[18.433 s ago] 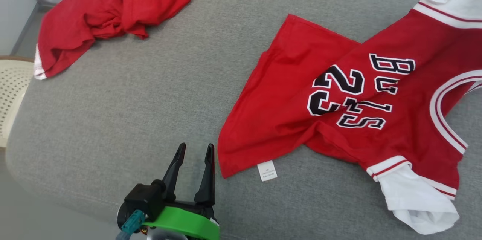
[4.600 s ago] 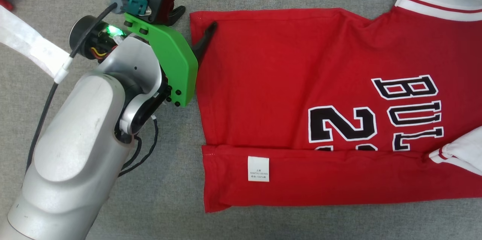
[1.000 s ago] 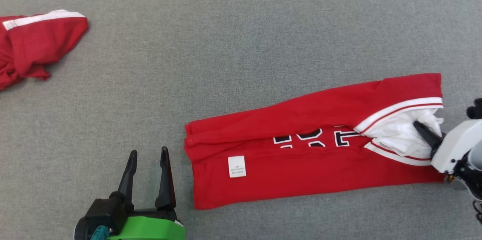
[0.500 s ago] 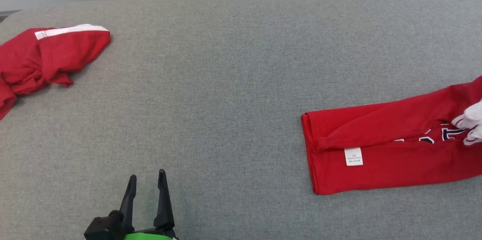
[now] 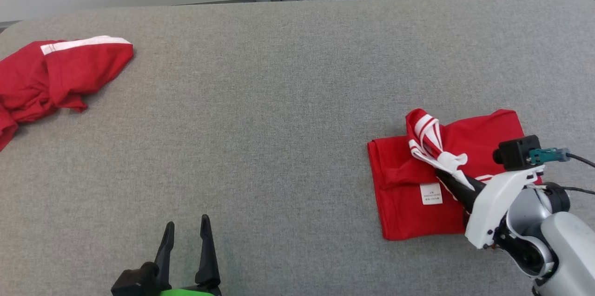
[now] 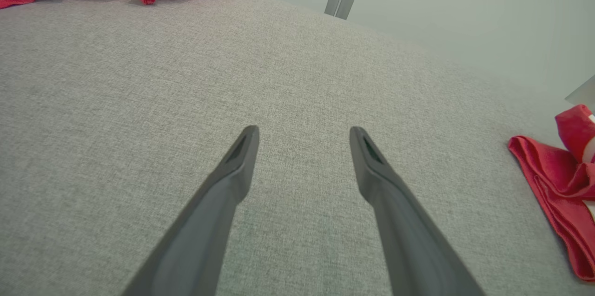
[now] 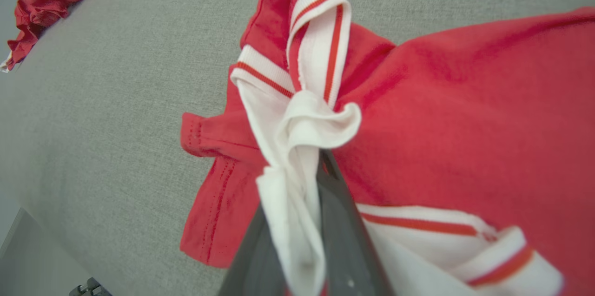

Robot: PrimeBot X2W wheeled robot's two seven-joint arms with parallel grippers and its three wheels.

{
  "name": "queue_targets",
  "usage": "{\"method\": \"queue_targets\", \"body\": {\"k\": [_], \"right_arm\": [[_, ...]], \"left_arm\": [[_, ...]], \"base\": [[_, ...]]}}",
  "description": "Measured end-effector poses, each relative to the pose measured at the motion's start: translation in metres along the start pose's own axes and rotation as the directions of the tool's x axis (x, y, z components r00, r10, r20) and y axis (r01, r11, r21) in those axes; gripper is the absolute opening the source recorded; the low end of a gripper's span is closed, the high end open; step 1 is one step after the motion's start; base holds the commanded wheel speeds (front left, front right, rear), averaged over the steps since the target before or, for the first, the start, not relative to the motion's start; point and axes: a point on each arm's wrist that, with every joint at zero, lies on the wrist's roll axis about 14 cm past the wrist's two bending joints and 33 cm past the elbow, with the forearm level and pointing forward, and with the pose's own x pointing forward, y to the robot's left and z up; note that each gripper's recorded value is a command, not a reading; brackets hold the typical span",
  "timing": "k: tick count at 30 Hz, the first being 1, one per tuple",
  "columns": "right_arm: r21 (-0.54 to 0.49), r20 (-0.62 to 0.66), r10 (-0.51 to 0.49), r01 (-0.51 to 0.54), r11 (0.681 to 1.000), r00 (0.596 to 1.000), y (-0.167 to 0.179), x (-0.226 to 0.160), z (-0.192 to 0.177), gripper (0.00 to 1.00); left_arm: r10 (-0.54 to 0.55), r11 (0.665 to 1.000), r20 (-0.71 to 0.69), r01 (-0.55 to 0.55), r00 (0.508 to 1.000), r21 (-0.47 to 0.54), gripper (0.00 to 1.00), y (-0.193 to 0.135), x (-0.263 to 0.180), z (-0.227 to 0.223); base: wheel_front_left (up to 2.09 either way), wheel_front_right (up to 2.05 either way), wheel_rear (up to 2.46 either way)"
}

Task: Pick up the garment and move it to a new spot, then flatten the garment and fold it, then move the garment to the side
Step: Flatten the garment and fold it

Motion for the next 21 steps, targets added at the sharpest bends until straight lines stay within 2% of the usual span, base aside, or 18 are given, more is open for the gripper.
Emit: {"method": "queue_targets", "body": {"k": [9,10,11,16,21], "right_arm": [[0.058,0.066,-0.014,0.01,0.998,0.998,0.017,0.022,0.006,0.0],[0.072,0.068,-0.017,0.012,0.997,0.998,0.018,0.024,0.005,0.29],[0.085,0.073,-0.017,0.01,0.996,0.997,0.02,0.025,0.005,1.0],[0.13,0.123,0.034,-0.05,0.99,0.992,0.048,0.029,0.015,1.0],[0.233,0.287,0.117,-0.188,0.954,0.951,0.086,0.012,0.043,1.0]], "left_arm": [[0.002,1.0,-0.017,-0.002,1.0,0.004,1.0,0.001,-0.003,-0.006],[0.0,1.0,-0.019,0.0,1.0,0.004,1.0,0.0,-0.003,-0.006],[-0.002,1.0,-0.021,0.002,1.0,0.004,1.0,-0.001,-0.003,-0.007],[-0.006,1.0,-0.02,0.006,1.0,0.004,1.0,-0.002,-0.003,-0.006],[-0.004,1.0,-0.015,0.004,1.0,0.008,1.0,-0.001,-0.006,-0.005]], "base": [[0.0,0.0,0.0],[0.0,0.0,0.0],[0.0,0.0,0.0],[0.0,0.0,0.0],[0.0,0.0,0.0]]}}
